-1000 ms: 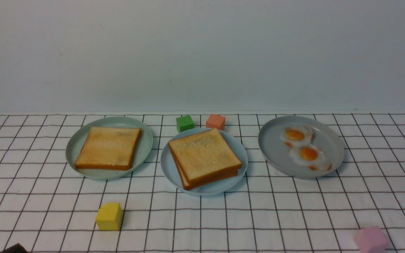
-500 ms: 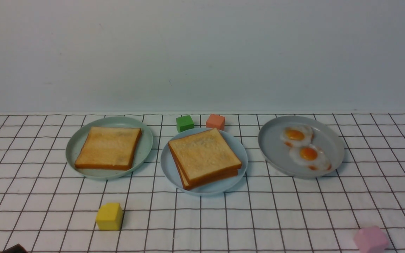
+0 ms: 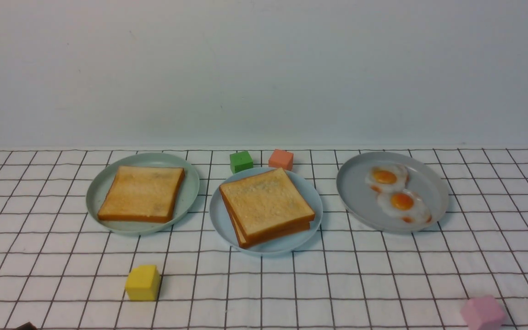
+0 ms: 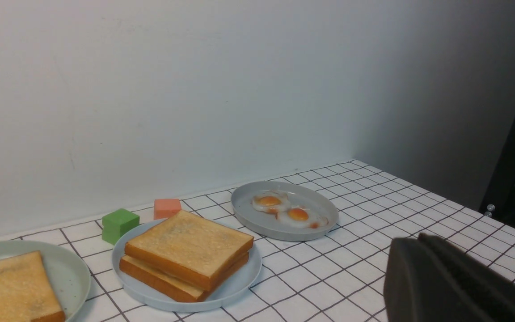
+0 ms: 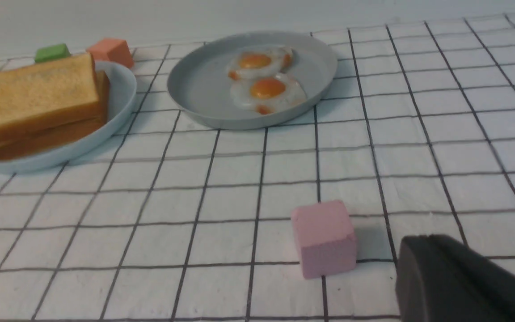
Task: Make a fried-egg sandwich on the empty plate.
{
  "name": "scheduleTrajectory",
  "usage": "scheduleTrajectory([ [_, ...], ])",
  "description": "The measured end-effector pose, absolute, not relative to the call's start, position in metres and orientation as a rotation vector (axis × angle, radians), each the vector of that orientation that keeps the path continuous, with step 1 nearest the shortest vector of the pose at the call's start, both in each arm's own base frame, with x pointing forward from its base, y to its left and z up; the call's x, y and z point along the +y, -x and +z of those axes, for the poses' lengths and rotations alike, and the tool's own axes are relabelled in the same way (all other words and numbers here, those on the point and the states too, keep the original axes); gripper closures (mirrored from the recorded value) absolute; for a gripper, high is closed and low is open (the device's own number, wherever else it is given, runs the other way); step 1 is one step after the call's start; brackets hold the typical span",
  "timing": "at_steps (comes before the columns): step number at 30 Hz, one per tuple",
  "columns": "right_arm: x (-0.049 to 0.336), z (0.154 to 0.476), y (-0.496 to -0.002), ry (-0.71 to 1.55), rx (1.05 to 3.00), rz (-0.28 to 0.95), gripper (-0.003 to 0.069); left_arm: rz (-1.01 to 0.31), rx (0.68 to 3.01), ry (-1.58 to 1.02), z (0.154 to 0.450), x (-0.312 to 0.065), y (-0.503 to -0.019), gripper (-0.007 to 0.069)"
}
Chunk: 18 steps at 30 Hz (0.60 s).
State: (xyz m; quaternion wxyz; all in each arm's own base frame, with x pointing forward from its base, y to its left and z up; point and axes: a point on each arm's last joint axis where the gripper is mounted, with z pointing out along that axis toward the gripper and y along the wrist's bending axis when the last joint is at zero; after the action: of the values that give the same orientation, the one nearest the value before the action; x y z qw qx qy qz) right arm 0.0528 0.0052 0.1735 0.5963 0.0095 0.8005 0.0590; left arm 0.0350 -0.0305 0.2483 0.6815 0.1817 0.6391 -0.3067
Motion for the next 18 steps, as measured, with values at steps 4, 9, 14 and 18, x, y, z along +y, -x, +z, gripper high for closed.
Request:
scheduleTrajectory([
  [4, 0.0045, 0.1729, -0.0522, -0.067, 1.875, 0.157, 0.0669, -0.686, 1.442, -0.412, 0.2473, -0.0308, -0.0351, 0.0624],
  [9, 0.0046, 0.173, -0.0519, -0.097, 1.882, 0.18, 0.0669, -0.685, 1.447, -0.413, 0.2463, -0.0309, -0.0353, 0.0621],
  [14, 0.0046, 0.1729, -0.0518, -0.1, 1.882, 0.182, 0.0666, -0.685, 1.448, -0.414, 0.2462, -0.0309, -0.0353, 0.0617],
  [18, 0.0046, 0.1729, -0.0518, -0.1, 1.882, 0.183, 0.0664, -0.684, 1.452, -0.416, 0.2458, -0.031, -0.0353, 0.0612],
])
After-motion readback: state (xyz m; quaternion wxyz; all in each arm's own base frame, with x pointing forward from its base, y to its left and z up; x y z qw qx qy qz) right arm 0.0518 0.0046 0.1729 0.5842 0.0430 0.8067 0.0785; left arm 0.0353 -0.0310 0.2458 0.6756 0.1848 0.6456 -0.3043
